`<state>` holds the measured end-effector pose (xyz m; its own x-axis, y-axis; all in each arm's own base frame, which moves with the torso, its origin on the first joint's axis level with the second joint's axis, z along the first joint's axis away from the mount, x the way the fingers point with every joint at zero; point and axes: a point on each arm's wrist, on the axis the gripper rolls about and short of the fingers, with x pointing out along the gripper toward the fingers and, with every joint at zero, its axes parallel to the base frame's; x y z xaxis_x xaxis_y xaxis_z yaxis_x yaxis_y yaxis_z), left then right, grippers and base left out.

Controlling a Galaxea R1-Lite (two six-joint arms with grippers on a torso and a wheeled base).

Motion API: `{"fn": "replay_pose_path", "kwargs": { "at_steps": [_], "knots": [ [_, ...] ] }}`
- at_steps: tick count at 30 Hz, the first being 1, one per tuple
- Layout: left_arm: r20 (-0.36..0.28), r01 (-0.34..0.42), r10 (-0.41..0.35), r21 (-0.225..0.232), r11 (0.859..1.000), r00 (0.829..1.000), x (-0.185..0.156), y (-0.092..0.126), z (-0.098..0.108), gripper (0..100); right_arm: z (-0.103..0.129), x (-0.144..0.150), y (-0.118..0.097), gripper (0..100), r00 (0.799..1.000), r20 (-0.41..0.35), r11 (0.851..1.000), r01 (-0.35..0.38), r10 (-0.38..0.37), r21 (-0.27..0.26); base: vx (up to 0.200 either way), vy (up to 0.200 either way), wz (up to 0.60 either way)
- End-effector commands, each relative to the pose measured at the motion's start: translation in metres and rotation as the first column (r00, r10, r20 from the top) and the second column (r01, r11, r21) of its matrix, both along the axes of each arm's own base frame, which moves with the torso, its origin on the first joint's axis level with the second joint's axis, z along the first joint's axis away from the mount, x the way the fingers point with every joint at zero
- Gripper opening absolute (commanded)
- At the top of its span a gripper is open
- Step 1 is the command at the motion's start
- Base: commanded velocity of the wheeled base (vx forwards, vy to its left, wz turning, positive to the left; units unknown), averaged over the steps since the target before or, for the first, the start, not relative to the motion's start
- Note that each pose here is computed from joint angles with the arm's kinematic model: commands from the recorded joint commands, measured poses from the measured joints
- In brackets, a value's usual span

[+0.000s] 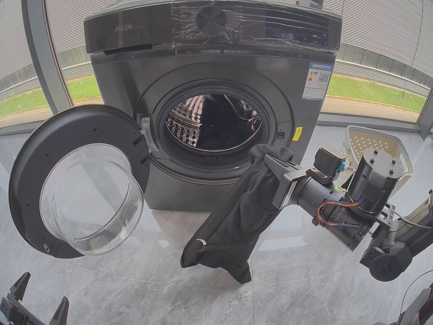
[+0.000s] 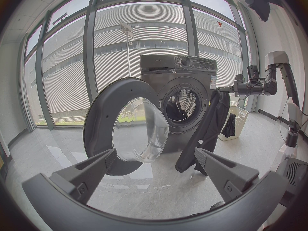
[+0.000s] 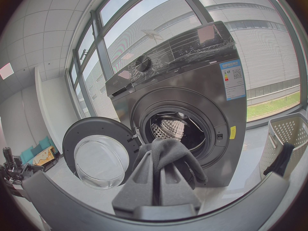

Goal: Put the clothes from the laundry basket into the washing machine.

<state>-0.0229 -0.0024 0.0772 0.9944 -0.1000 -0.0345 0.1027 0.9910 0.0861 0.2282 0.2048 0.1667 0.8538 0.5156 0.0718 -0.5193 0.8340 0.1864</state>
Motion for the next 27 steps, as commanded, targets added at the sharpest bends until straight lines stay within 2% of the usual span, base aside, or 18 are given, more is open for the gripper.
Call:
{"fn": "replay_pose_path", "kwargs": {
  "at_steps": [1, 3, 4, 6, 7, 8, 10, 11, 12, 13, 15, 16, 17, 20, 21, 23, 24, 27],
  "knots": [
    [0.003, 0.004, -0.004, 0.002, 1.000, 1.000, 0.000, 0.000, -0.005, 100, -0.003, 0.009, 0.009, 0, 1.000, 0.000, 1.000, -0.003, 0.003, 0.006, 0.000, 0.000, 0.00],
    [0.004, 0.004, -0.004, 0.004, 1.000, 1.000, 0.000, 0.000, -0.005, 100, -0.001, 0.013, 0.012, 0, 1.000, 0.009, 1.000, -0.003, 0.003, 0.021, 0.000, 0.000, 0.00],
    [0.035, 0.006, -0.005, -0.013, 1.000, 0.999, -0.001, 0.000, 0.002, 100, 0.000, 0.016, 0.015, 0, 1.000, 0.016, 0.999, -0.002, 0.002, 0.032, 0.000, 0.000, 0.00],
    [0.165, 0.014, -0.010, -0.023, 1.000, 0.986, -0.009, -0.001, 0.039, 100, 0.000, 0.020, 0.019, 0, 1.000, 0.030, 0.999, 0.005, -0.006, 0.047, 0.000, 0.000, 0.00],
    [0.214, 0.031, -0.025, -0.026, 0.999, 0.977, -0.013, -0.001, 0.067, 100, -0.002, 0.023, 0.022, 0, 0.999, 0.038, 0.999, 0.006, -0.008, 0.053, 0.000, 0.000, 0.00],
    [0.208, 0.046, -0.040, -0.023, 0.999, 0.977, -0.012, -0.001, 0.078, 100, -0.003, 0.025, 0.023, 0, 0.999, 0.039, 0.999, 0.006, -0.008, 0.054, 0.000, 0.000, 0.00],
    [0.114, 0.125, -0.122, -0.020, 0.992, 0.986, -0.001, -0.001, 0.082, 100, -0.003, 0.028, 0.027, 0, 0.999, 0.043, 0.998, 0.003, -0.005, 0.057, 0.000, 0.000, 0.00],
    [0.036, 0.196, -0.195, -0.028, 0.980, 0.980, 0.008, -0.002, 0.079, 100, -0.002, 0.028, 0.030, 0, 0.999, 0.050, 0.998, -0.004, 0.001, 0.065, 0.000, 0.000, 0.00],
    [0.013, 0.212, -0.212, -0.033, 0.977, 0.977, 0.011, -0.003, 0.078, 100, -0.002, 0.028, 0.032, 0, 0.999, 0.051, 0.998, -0.007, 0.004, 0.066, 0.000, 0.000, 0.00],
    [-0.084, 0.279, -0.283, -0.053, 0.959, 0.956, 0.024, -0.005, 0.072, 100, -0.001, 0.026, 0.036, 0, 0.998, 0.057, 0.997, -0.018, 0.014, 0.071, 0.000, 0.000, 0.00],
    [-0.173, 0.335, -0.344, -0.081, 0.939, 0.923, 0.039, -0.007, 0.067, 100, 0.002, 0.026, 0.038, 0, 0.998, 0.065, 0.997, -0.025, 0.020, 0.078, 0.000, 0.000, 0.00],
    [-0.173, 0.335, -0.344, -0.081, 0.939, 0.923, 0.039, -0.007, 0.067, 100, 0.002, 0.026, 0.038, 0, 0.998, 0.065, 0.997, -0.025, 0.020, 0.078, 0.000, 0.000, 0.00],
    [-0.209, 0.367, -0.379, -0.095, 0.925, 0.901, 0.052, -0.009, 0.067, 100, 0.005, 0.026, 0.038, 0, 0.997, 0.071, 0.996, -0.024, 0.018, 0.085, 0.000, 0.000, 0.00],
    [-0.278, 0.420, -0.432, -0.106, 0.902, 0.858, 0.081, -0.014, 0.065, 100, 0.014, 0.027, 0.040, 0, 0.996, 0.087, 0.995, -0.028, 0.020, 0.099, 0.000, 0.000, 0.00],
    [-0.289, 0.425, -0.436, -0.103, 0.899, 0.852, 0.086, -0.015, 0.064, 100, 0.014, 0.027, 0.040, 0, 0.996, 0.088, 0.995, -0.027, 0.018, 0.100, 0.000, 0.000, 0.00],
    [-0.334, 0.444, -0.452, -0.105, 0.890, 0.827, 0.103, -0.019, 0.061, 100, 0.015, 0.027, 0.040, 0, 0.996, 0.089, 0.994, -0.027, 0.018, 0.101, 0.000, 0.000, 0.00],
    [-0.340, 0.446, -0.454, -0.107, 0.889, 0.823, 0.106, -0.019, 0.060, 100, 0.015, 0.027, 0.040, 0, 0.996, 0.089, 0.994, -0.027, 0.018, 0.101, 0.000, 0.000, 0.00],
    [-0.390, 0.469, -0.477, -0.123, 0.875, 0.787, 0.128, -0.026, 0.053, 100, 0.013, 0.028, 0.040, 0, 0.996, 0.087, 0.995, -0.024, 0.015, 0.100, 0.000, 0.000, 0.00]
  ]
}}
